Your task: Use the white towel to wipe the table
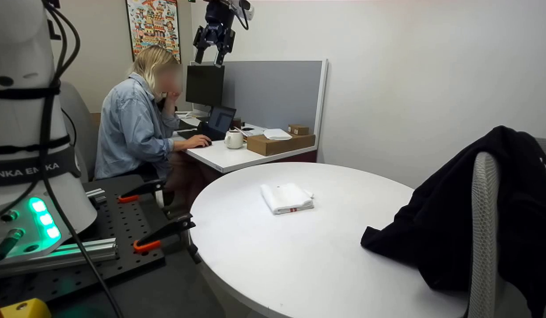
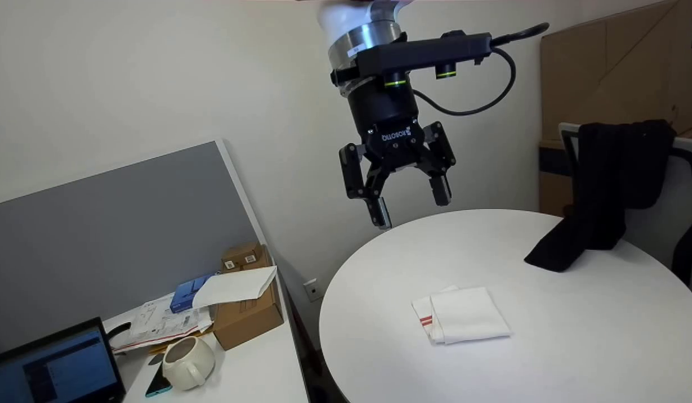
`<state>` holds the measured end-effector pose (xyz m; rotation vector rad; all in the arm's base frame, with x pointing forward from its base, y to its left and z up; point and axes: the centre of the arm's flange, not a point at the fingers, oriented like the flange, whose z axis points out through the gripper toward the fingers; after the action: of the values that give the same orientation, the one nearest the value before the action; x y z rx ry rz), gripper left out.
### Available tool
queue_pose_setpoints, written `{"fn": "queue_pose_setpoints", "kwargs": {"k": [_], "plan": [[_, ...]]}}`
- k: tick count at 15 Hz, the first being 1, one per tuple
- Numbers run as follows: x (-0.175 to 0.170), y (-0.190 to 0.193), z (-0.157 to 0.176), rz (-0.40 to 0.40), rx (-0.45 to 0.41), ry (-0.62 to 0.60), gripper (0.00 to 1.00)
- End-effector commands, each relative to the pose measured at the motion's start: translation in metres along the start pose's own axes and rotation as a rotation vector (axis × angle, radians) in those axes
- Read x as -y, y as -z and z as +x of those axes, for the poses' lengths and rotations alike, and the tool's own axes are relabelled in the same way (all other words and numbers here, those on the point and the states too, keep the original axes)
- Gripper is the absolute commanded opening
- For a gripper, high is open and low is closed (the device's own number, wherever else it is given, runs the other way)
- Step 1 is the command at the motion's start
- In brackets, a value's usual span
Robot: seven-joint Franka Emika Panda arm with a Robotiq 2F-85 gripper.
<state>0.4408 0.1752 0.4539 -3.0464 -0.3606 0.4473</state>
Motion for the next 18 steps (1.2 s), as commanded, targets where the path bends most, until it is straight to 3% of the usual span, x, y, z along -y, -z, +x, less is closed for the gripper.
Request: {"fn": "queue_pose_setpoints", "kwargs": {"k": [1,12,18], "plan": [[0.000,0.000,0.000,0.000,0.000,0.000,1.00],[0.000,0.000,0.000,0.000,0.000,0.000,1.00],[-0.037,0.008,0.031,-0.036,-0.085,-0.026,1.00]]}}
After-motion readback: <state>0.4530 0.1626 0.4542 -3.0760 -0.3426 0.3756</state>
